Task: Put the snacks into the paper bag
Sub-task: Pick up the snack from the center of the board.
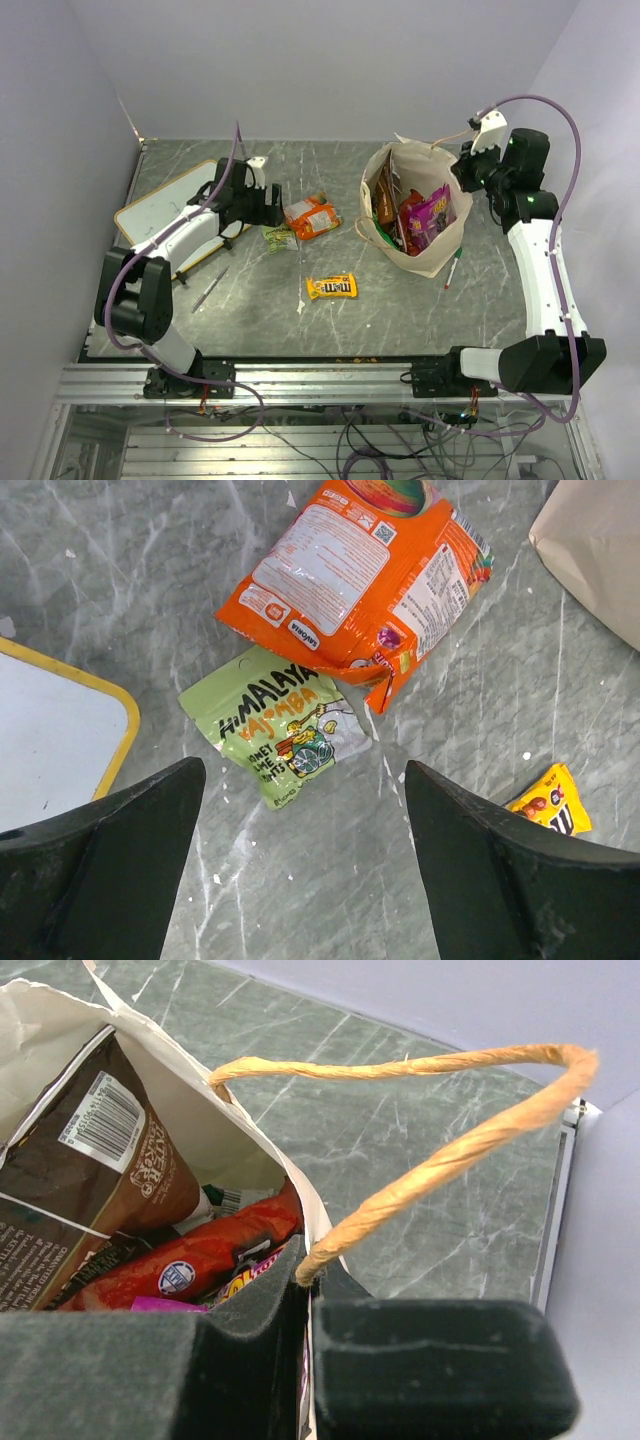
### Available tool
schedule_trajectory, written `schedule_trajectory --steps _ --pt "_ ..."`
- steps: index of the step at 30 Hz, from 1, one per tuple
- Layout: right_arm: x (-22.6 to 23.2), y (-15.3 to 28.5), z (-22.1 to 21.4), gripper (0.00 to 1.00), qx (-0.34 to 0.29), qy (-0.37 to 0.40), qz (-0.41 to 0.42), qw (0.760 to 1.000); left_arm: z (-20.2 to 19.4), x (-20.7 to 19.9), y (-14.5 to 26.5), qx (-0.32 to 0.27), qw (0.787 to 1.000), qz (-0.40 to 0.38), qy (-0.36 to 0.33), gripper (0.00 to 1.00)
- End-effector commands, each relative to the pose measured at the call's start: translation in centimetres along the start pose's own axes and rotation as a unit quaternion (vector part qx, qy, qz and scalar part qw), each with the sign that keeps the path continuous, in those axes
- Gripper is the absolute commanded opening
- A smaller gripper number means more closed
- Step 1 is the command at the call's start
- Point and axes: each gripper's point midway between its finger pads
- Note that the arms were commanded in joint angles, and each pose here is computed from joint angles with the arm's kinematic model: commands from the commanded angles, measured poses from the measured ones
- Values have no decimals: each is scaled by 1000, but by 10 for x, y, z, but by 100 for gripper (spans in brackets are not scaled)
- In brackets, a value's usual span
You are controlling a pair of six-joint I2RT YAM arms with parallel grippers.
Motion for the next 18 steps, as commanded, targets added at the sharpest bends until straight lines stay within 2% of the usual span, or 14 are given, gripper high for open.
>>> schedule_trajectory --steps 1,18 --pt "6 8 16 0 -44 10 13 999 5 -1 -6 -19 1000 -13 14 92" --pt "11 9 9 0 -40 10 29 999 -12 1 -28 13 998 -20 66 91"
Point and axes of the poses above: each gripper's point midway between its finger pads, its own y axis back along the fingers, its own x axis along the line the jaws close on, z = x × y, and after that the axes turned 14 degrees about -y, right-handed
